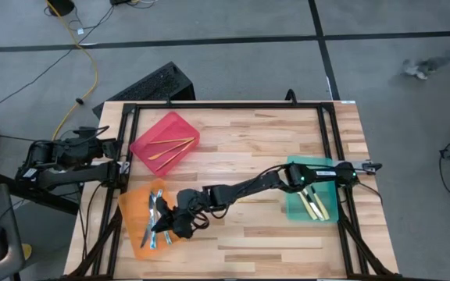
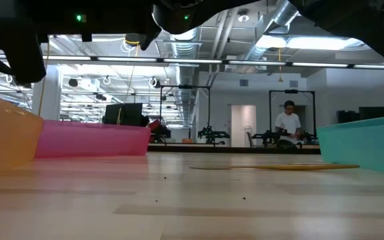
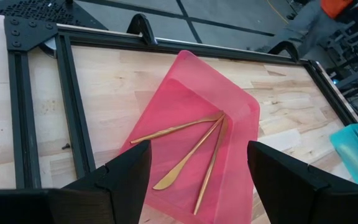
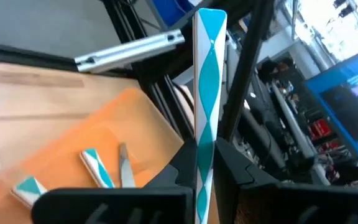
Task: Sort silverware by color (type)
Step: Put the knife into the orange bin, then put the gold knife into the red bin
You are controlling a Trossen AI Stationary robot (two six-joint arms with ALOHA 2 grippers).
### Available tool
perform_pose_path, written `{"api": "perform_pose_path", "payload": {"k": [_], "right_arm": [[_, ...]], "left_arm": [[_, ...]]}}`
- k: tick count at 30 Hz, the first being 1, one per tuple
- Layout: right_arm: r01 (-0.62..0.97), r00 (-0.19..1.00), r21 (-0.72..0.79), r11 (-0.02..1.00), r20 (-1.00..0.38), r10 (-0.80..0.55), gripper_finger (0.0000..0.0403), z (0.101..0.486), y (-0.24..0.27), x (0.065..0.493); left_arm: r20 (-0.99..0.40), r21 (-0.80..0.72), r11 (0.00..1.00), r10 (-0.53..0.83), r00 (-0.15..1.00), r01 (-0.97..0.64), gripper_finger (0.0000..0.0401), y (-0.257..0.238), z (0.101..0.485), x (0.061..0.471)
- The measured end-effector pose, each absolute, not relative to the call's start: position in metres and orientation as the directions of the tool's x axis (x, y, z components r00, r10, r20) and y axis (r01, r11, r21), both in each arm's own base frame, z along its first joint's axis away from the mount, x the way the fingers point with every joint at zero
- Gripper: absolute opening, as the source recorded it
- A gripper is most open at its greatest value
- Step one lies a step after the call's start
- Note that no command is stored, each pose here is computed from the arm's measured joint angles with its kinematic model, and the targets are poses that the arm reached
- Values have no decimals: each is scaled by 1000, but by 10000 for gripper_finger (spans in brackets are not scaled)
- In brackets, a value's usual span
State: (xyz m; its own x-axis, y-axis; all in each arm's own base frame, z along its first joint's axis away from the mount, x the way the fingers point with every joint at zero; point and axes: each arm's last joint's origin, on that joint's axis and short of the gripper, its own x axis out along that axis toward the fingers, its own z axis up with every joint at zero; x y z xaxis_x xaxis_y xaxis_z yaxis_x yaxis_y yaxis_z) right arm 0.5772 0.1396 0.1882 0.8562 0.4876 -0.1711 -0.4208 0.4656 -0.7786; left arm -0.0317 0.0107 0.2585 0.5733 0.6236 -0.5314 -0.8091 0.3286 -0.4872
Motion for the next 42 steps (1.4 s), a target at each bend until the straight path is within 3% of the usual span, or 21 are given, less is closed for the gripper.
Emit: {"api": "perform_pose_path", "payload": {"k": [26, 34, 39, 42], "right_arm": [[-477, 859, -689, 545, -234, 455, 132, 182, 122, 580], [-445, 874, -646, 620, -160, 459, 146, 198, 132, 577], [-352, 936, -481, 803, -171, 307, 139, 222, 143, 576], [-286, 952, -459, 841, -239, 193, 136, 236, 148, 565]], "left_arm": [[-532, -487, 329, 623, 573, -809, 247, 11, 259, -32], [-532, -488, 329, 623, 574, -809, 247, 11, 259, -32], [-532, -487, 329, 623, 573, -809, 247, 11, 258, -32], [-531, -487, 329, 624, 573, -809, 247, 11, 259, -32]]}}
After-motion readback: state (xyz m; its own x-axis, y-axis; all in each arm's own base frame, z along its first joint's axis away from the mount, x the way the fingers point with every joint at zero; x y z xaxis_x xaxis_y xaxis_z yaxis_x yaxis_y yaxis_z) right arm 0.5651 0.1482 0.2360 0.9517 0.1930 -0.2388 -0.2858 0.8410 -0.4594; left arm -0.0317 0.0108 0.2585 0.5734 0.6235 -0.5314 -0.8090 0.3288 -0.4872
